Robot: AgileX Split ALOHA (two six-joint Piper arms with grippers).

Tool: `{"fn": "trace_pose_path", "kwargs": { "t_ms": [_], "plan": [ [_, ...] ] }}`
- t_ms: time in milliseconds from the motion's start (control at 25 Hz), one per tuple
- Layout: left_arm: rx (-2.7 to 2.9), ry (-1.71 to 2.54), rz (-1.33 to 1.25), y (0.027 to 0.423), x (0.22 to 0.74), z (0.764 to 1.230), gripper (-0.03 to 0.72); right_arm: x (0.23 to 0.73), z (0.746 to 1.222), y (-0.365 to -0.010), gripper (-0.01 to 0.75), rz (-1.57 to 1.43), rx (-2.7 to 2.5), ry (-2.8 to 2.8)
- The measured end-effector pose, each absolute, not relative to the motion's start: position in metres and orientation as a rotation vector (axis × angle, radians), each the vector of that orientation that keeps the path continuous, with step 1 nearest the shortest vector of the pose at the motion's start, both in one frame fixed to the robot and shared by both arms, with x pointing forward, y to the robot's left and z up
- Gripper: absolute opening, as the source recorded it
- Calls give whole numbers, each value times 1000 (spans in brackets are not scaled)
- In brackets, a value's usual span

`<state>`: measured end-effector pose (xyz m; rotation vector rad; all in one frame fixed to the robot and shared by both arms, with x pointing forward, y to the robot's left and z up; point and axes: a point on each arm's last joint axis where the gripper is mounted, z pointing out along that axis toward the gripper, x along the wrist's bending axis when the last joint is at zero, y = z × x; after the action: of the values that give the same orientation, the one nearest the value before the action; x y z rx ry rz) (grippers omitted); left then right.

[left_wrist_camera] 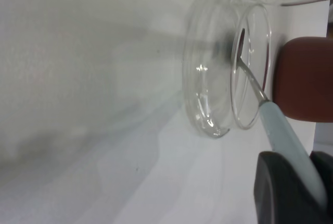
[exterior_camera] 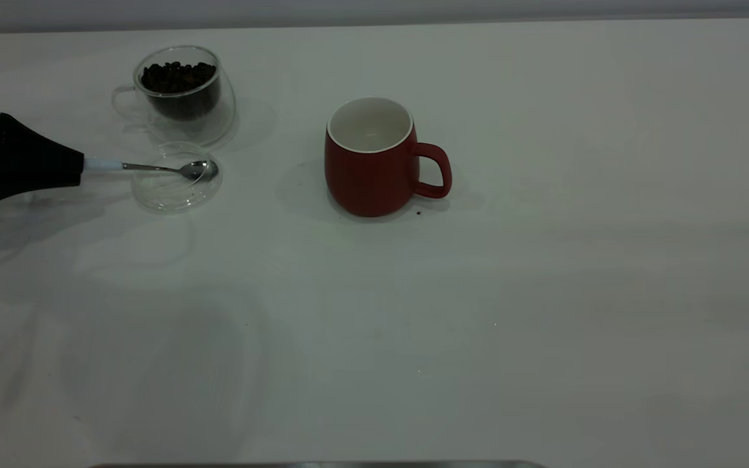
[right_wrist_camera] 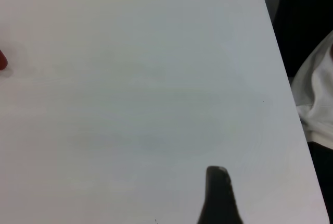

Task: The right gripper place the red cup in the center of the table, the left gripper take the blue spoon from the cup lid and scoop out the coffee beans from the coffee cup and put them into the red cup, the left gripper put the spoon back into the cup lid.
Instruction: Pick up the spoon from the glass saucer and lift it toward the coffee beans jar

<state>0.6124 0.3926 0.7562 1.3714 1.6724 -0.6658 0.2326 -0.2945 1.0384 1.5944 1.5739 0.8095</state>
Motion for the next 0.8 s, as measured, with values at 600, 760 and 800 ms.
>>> {"fn": "trace_pose_path", "kwargs": {
  "t_ms": [600, 760, 800],
  "plan": [
    [1372, 1624, -777, 388, 607, 761, 126, 233, 1038, -295, 573, 810, 1594, 1574],
    [1376, 1622, -792, 390, 605, 761, 126, 233, 1038, -295, 573, 810, 1594, 1574],
    [1372, 1618, -797, 391, 604, 762, 126, 233, 1038, -295, 573, 810, 1594, 1574]
  ]
}}
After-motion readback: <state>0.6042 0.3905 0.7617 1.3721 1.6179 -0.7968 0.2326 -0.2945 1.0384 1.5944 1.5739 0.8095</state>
